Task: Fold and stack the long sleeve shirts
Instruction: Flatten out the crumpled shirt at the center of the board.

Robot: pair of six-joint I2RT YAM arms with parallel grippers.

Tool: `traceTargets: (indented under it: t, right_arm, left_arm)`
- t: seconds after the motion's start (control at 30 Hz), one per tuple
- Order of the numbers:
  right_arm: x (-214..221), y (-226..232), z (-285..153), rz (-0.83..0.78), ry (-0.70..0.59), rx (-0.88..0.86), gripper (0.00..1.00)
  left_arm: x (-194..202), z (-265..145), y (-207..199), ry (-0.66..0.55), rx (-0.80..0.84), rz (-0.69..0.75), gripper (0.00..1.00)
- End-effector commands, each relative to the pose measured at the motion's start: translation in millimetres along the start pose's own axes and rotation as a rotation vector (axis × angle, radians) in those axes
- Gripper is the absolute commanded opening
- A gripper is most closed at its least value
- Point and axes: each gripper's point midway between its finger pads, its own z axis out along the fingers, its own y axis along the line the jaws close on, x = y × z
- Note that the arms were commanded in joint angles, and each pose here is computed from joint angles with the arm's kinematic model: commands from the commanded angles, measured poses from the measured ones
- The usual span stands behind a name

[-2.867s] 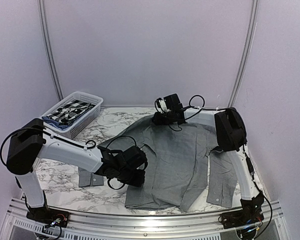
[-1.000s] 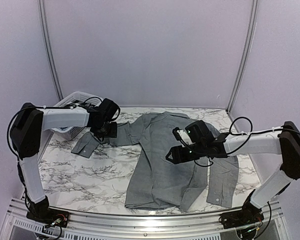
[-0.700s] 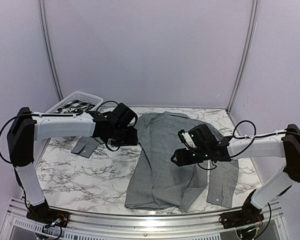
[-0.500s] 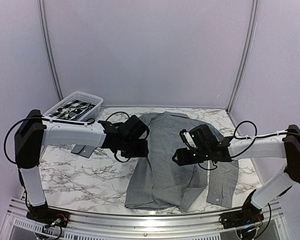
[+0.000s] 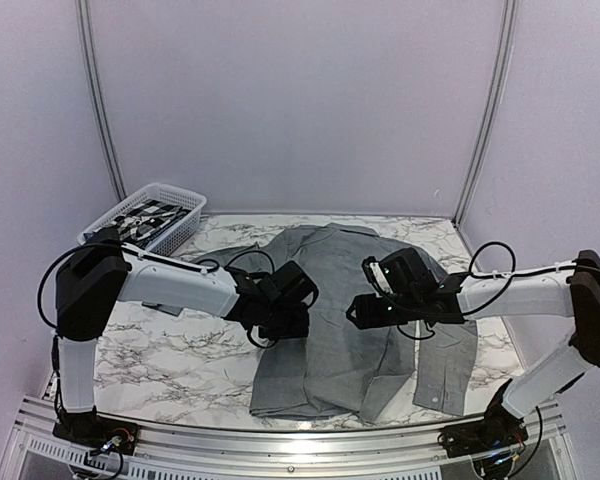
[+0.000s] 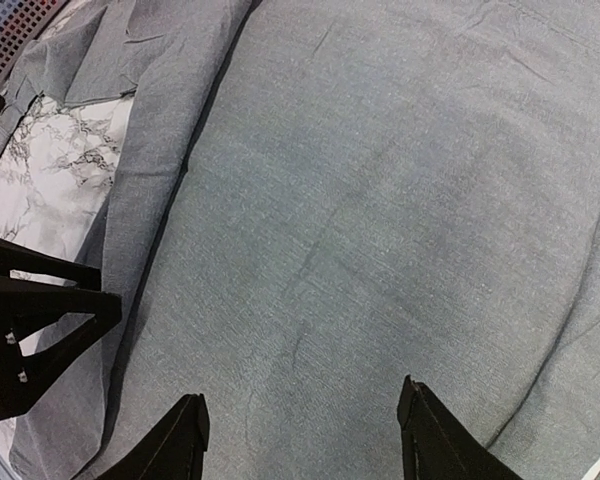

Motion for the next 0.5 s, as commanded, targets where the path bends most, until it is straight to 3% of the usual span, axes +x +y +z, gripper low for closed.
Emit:
traceTargets:
  t: [0.0,0.27,0.47]
  right_arm:
    - [-3,2,2,0.002,-0.018,0.007,0.61]
    - [-2,1,8,0.0,-0.007,0.015,0.6]
    - [3,-2,11,-0.006,0.01,0.023,0.6]
  left_arm:
    - [-8,4,-15,-0.039,0.036,-0.014,0.35]
    - [-16,1,-1,-0.072,0.003,-0.021,0.02]
    - [-44,-26,45,-0.125,-0.045,-0.031,0.0]
